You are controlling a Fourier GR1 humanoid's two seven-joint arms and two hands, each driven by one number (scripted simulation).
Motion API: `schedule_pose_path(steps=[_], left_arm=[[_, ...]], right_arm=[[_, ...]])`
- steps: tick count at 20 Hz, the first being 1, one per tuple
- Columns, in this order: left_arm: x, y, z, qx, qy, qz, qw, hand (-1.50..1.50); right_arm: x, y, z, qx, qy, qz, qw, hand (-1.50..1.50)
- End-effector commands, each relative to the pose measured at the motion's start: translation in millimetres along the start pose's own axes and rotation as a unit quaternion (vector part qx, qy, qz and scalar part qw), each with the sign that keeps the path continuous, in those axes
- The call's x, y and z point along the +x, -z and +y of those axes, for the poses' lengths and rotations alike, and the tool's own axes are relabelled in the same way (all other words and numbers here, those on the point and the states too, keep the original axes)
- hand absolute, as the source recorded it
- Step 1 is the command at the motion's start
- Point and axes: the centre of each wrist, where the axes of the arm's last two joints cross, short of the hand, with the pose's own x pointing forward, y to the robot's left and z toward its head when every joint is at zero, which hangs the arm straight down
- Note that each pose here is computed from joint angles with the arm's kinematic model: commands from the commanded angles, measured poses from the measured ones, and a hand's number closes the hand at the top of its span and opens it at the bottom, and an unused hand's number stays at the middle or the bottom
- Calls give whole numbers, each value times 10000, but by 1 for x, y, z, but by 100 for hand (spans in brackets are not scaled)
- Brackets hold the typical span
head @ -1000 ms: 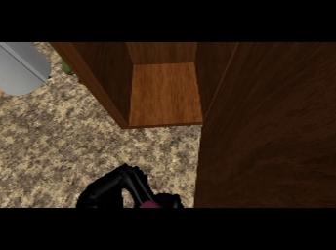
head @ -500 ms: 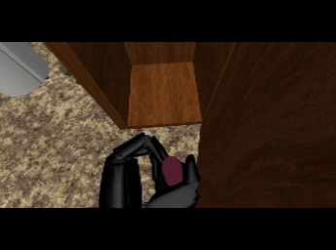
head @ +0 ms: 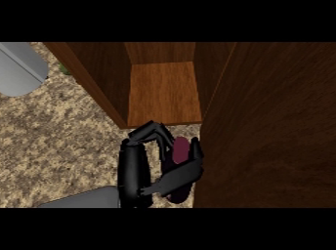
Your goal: Pick up the wine, place it into the cabinet and close the cabinet
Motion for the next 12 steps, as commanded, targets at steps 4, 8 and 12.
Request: schedule_pose_path(steps=[4, 8, 12], left_arm=[[-16, 2, -16, 84, 167, 16, 9998, 150], [-18, 12, -11, 223, 261, 3, 9994, 150], [-15, 16, -8, 297, 226, -40, 9993, 150]], right_arm=[[-3, 5, -2, 30, 134, -52, 9999, -150], [3, -5, -3, 67, 150, -116, 9998, -150], [11, -4, -3, 45, 107, -163, 9998, -150]])
